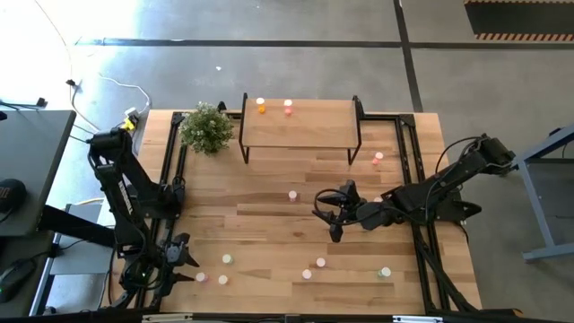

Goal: Pick and place medicine bottles onto shelf by color
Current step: Put the bottom left purple pill bottle on the shelf

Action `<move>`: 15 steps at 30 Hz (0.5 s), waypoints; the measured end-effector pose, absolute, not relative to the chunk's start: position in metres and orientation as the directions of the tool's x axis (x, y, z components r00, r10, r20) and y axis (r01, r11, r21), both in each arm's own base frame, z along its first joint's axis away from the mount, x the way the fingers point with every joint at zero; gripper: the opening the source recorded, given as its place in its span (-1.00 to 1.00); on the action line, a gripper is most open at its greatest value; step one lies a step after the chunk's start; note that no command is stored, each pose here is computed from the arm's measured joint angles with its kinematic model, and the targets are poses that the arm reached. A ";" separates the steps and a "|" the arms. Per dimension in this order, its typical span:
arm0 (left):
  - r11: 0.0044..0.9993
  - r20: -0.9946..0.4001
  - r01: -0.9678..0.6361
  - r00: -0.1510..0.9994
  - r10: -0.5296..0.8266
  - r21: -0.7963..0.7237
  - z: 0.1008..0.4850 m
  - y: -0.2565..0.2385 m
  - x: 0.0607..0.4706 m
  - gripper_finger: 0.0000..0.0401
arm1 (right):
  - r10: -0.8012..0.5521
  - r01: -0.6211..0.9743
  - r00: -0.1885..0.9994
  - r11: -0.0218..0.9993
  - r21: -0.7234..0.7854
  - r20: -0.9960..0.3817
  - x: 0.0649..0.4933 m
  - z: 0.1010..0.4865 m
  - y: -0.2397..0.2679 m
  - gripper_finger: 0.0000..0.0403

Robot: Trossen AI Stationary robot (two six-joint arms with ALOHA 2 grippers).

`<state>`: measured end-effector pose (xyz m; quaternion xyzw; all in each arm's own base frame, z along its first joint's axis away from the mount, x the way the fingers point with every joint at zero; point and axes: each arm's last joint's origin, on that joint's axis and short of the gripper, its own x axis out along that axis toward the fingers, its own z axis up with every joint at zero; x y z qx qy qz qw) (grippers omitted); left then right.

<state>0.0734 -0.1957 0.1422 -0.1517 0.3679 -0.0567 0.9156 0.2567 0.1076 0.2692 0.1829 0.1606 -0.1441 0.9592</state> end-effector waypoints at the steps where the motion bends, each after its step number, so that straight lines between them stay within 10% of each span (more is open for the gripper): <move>1: 0.947 -0.655 -0.008 0.723 -0.217 -0.322 0.142 -0.196 0.074 -0.02 | -0.217 0.335 0.907 0.891 0.305 -0.360 0.257 0.269 0.108 0.02; 15: 0.941 -0.628 -0.017 0.749 -0.213 -0.339 0.140 -0.201 0.080 -0.02 | -0.216 0.334 0.908 0.891 0.307 -0.359 0.257 0.269 0.108 0.02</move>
